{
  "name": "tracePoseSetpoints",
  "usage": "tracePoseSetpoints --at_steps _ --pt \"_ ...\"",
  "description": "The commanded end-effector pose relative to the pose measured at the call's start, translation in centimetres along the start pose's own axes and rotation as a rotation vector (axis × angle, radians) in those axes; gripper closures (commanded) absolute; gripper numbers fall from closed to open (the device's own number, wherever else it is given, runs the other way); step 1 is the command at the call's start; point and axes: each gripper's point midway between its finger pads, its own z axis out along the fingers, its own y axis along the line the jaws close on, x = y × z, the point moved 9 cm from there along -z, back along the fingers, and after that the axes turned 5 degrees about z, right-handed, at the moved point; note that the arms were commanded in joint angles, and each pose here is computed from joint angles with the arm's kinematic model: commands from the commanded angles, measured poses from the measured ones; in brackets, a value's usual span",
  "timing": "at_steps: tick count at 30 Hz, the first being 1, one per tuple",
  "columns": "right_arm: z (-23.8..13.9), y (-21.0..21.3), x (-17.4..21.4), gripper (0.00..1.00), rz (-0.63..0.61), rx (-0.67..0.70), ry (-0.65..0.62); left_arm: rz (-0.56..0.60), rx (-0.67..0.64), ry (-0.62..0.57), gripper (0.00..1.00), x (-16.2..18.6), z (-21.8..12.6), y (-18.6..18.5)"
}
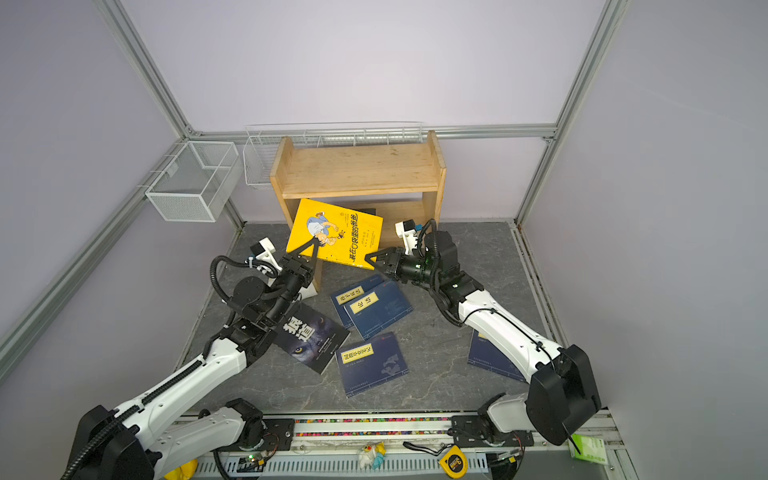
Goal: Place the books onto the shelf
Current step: 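Lower the yellow book onto the bottom shelf beside the black book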
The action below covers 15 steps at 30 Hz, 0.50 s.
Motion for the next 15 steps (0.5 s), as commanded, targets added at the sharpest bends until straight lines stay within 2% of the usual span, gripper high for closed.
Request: tracePoseSetpoints --at_steps 1,4,9,11,12,15 --pt "0.2 0.7 -1.1 0.79 -0.045 -0.019 -0.092 0.012 0.028 -0.001 1.0 -0.4 0.5 -1.5" --pt "0.5 0.6 -1.6 0.81 -0.065 0.01 -0.114 0.06 -0.081 0.028 0.98 -0.6 1.1 -1.4" --pt "1.2 0.1 -2.7 0.85 -0.109 0.081 -0.132 0.166 -0.184 0.008 0.75 -1.5 1.2 -2.0" --pt "1.7 0.3 -3.4 0.86 -0.134 0.093 -0.13 0.222 -0.228 0.014 0.72 -1.8 1.2 -2.4" --pt "2.0 0.2 -3.6 0.86 -0.146 0.104 -0.126 0.246 -0.246 0.016 0.68 -2.0 1.3 -2.6" --pt "2.6 0.0 -4.3 0.86 -0.164 0.122 -0.136 0.292 -0.298 0.03 0.47 -2.3 1.3 -2.8"
